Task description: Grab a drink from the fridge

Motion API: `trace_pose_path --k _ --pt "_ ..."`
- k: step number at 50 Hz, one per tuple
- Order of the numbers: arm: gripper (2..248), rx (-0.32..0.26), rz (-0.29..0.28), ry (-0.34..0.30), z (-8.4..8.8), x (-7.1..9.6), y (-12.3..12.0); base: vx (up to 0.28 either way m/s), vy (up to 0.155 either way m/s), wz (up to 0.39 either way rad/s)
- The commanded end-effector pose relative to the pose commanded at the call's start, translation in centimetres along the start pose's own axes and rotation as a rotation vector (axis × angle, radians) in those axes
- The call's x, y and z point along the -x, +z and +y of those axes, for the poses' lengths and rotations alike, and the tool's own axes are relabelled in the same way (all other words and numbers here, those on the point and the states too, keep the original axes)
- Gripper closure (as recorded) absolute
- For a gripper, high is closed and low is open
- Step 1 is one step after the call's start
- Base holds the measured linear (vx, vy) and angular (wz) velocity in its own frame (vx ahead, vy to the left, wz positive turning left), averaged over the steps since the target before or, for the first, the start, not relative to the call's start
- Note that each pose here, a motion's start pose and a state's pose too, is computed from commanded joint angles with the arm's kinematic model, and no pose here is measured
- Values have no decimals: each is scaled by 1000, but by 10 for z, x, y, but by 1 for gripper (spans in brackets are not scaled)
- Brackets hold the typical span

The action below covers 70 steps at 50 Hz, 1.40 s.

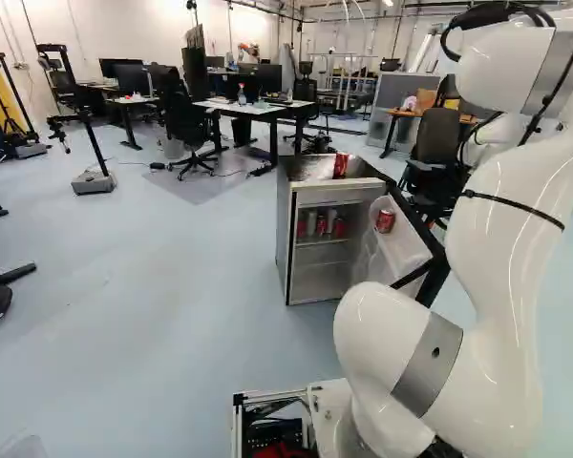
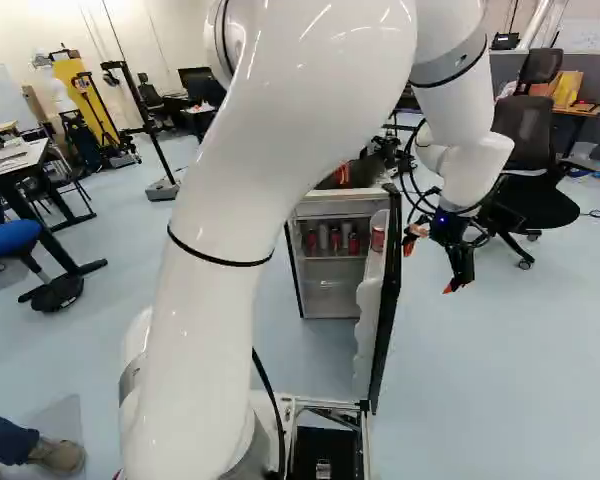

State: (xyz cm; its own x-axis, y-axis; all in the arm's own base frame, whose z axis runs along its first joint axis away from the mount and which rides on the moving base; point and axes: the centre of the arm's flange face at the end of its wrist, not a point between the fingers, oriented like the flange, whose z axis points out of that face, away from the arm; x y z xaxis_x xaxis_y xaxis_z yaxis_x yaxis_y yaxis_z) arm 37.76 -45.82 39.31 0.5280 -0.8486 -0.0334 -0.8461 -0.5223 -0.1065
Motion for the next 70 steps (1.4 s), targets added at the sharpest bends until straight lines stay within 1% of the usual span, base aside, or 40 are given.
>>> trace_pose_path --k 32,46,70 --pt "3 37 -41 -76 -18 44 6 0 0 0" --pt "3 54 -44 -117 -28 61 8 0 0 0" --pt "3 80 -32 -204 -52 88 13 0 0 0"
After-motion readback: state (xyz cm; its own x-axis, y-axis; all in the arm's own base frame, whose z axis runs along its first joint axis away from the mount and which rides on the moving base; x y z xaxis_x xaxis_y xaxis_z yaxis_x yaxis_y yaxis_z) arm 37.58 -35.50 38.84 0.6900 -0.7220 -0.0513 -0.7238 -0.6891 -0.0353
